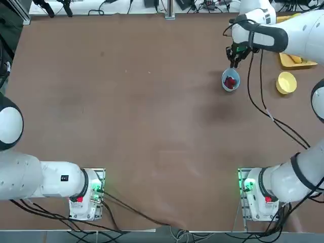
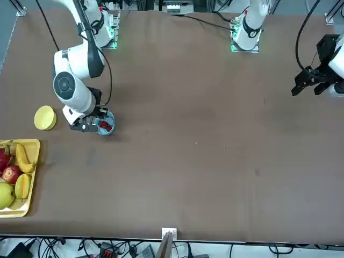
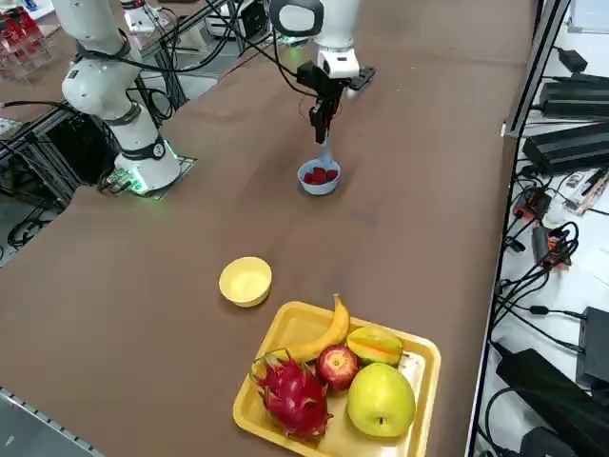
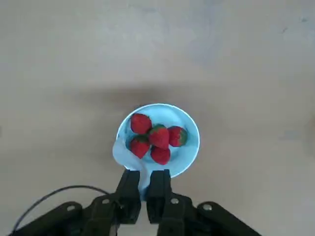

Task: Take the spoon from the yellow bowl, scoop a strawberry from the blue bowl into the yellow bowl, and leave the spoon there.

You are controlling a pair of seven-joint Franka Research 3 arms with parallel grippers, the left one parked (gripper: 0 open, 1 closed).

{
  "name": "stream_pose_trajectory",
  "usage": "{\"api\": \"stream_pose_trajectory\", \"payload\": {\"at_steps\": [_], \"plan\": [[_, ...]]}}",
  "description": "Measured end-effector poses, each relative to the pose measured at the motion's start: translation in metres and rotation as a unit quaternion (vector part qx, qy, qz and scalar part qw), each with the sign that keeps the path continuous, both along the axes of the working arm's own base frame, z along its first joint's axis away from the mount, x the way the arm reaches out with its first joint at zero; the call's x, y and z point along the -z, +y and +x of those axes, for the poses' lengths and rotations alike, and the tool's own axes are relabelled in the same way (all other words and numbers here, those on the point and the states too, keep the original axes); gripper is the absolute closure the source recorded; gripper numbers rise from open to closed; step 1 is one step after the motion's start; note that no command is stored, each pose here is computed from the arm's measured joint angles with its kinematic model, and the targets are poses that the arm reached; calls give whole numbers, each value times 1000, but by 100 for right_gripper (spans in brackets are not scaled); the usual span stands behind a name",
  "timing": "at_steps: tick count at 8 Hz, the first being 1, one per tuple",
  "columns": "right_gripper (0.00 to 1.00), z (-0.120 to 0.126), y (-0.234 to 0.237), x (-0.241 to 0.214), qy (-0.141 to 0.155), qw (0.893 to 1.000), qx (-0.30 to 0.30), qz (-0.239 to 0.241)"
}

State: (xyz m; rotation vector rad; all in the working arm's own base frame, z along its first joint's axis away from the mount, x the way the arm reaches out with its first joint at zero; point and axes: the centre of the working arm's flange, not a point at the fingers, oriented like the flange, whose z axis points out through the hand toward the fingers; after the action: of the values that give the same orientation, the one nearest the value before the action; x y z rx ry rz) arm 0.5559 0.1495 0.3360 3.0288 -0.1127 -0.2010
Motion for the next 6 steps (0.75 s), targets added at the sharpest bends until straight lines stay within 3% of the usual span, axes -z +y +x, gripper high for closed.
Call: {"api": "stream_pose_trajectory", "payload": {"at_steps": [6], "plan": [[89,1,-5,18,6,1000,6,0]]}}
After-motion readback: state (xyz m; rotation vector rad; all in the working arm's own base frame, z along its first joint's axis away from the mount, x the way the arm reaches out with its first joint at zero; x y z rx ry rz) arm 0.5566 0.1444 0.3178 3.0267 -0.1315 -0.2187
